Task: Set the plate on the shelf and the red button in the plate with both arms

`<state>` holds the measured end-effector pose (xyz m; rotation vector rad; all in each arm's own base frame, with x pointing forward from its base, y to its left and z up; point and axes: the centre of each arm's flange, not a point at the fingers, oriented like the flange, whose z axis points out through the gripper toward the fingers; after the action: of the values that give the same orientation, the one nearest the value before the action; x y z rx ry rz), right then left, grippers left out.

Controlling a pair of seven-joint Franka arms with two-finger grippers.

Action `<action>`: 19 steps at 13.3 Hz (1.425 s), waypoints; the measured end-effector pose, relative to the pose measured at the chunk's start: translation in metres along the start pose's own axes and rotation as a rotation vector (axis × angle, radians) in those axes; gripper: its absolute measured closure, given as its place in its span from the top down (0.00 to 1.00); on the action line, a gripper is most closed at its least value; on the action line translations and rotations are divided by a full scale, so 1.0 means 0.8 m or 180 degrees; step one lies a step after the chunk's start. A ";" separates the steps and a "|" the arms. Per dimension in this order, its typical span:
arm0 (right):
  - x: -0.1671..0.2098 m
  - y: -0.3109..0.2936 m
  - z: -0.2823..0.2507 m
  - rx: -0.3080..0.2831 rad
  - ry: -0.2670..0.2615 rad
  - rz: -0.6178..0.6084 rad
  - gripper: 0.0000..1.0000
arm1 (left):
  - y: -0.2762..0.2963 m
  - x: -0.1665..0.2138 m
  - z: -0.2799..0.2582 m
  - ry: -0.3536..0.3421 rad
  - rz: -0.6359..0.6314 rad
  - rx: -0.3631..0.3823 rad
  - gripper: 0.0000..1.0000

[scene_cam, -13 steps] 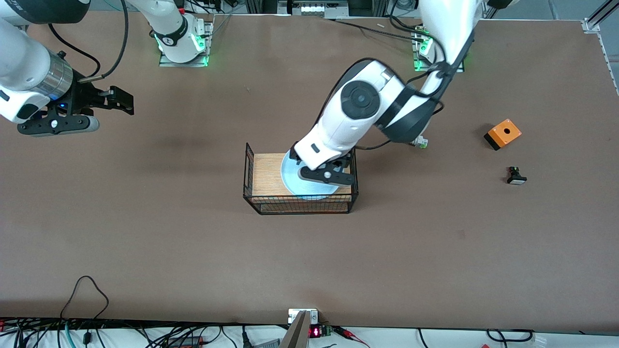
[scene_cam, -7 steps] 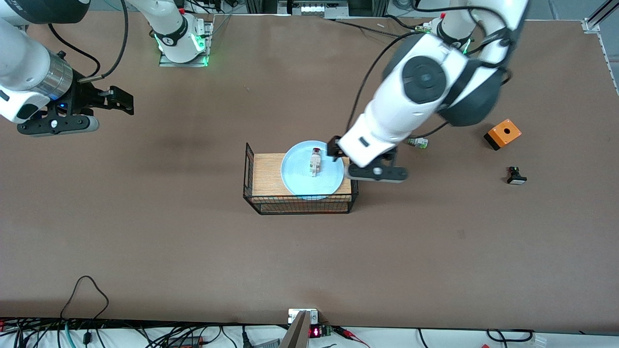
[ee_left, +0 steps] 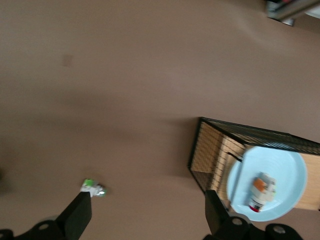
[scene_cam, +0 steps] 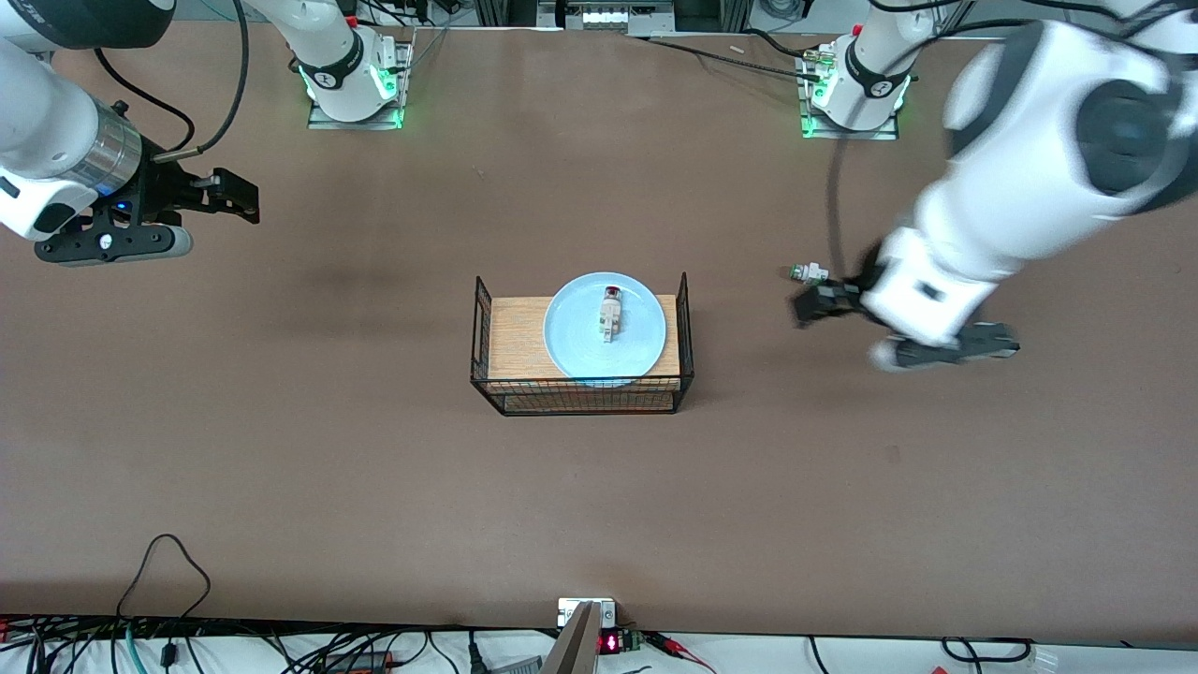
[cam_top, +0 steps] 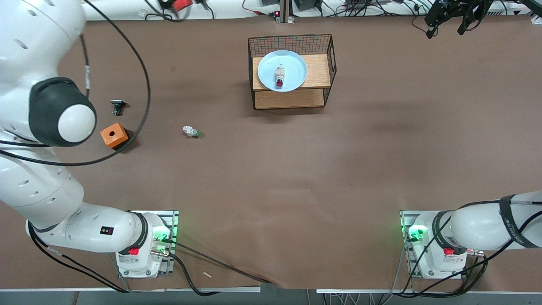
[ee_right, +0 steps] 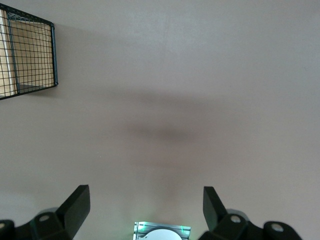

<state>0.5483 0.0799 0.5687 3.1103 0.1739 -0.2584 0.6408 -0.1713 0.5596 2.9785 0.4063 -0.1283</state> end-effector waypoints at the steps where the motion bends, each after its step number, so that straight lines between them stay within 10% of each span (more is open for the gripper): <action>1: 0.000 0.000 0.000 0.0000 -0.0002 0.0001 1.00 | -0.028 0.011 -0.003 -0.0052 -0.0055 0.0032 1.00; 19: 0.001 0.004 0.000 0.0003 -0.0002 0.0018 1.00 | -0.157 0.059 -0.019 0.0030 0.0469 0.0541 1.00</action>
<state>0.5490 0.0767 0.5683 3.1112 0.1648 -0.2595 0.6531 -0.0367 0.5548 3.1638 0.1838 -0.1403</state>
